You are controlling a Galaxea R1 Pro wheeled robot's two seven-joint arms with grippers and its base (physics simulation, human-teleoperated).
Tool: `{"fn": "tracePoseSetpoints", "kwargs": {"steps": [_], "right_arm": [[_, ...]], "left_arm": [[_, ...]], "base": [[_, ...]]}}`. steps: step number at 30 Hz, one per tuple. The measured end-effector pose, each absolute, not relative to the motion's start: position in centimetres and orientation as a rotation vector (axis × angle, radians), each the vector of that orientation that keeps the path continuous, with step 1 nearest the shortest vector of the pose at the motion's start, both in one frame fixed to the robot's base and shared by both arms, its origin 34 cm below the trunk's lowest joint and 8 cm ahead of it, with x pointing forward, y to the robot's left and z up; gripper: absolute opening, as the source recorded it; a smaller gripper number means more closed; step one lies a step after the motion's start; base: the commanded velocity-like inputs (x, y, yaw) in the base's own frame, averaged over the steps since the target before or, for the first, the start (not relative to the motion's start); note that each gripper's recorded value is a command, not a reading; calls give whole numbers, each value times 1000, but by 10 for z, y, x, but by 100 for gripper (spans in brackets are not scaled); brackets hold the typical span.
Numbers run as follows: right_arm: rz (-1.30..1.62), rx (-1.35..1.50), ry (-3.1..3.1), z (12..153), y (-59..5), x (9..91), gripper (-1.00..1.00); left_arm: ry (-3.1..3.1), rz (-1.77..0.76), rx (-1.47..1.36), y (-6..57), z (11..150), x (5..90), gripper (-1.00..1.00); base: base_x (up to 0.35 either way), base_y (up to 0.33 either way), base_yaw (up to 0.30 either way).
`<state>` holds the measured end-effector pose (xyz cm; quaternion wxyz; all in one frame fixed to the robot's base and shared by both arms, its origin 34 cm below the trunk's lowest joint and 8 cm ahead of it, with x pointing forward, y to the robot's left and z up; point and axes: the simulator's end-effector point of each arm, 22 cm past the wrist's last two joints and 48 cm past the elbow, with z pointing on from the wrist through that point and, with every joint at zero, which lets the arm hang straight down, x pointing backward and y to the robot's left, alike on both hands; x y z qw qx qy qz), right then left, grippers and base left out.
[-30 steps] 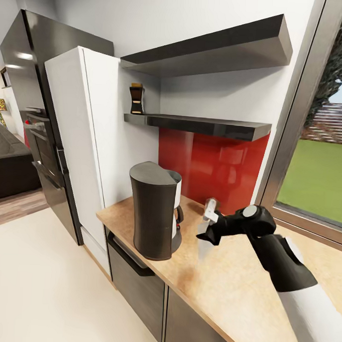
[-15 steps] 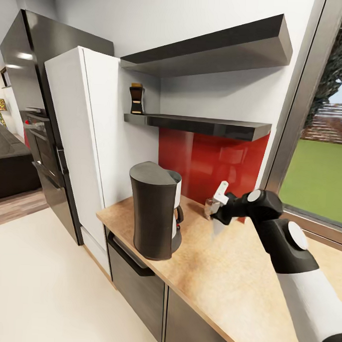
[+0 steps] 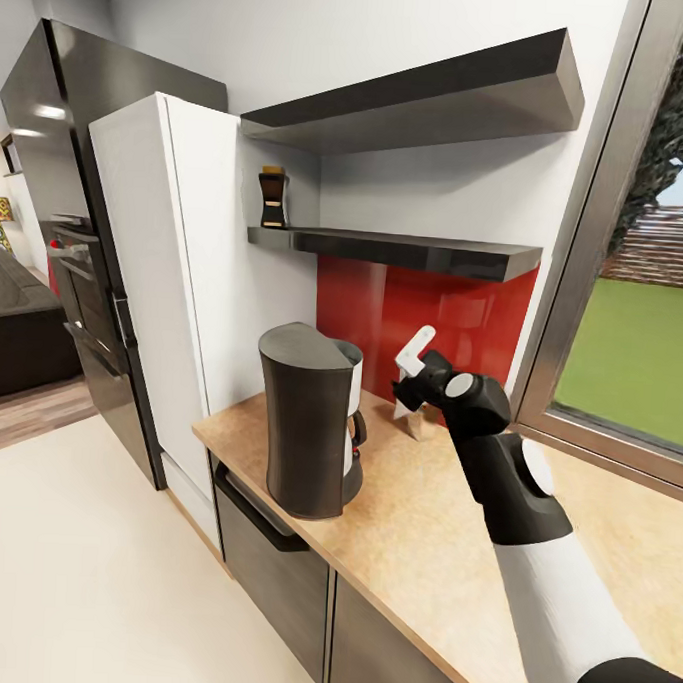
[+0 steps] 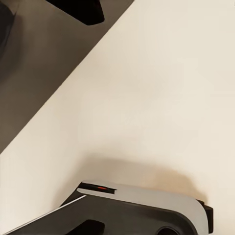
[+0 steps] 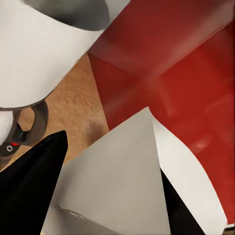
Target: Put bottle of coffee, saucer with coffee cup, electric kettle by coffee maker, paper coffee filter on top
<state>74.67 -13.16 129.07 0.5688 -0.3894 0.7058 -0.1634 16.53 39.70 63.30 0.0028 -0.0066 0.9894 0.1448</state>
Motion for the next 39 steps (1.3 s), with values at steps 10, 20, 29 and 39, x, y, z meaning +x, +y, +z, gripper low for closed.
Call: {"fn": "tracePoseSetpoints", "kwargs": {"steps": [10, 20, 29, 39], "right_arm": [[-388, -899, 1619, 1310, -125, 745, -100], [-402, -887, 1580, 1336, -125, 742, -100], [-439, -859, 1491, 1402, -123, 745, -100], [-354, -932, 1549, 1381, -109, 741, -100]], "left_arm": [[3105, 453, -24, 397, 633, 165, 100], [3093, 448, -27, 396, 634, 170, 100], [3082, 448, -29, 397, 634, 174, 100], [3092, 447, -29, 396, 634, 170, 100]], "base": [[0, 0, 0], [0, 0, 0], [0, 0, 0], [0, 0, 0]]}}
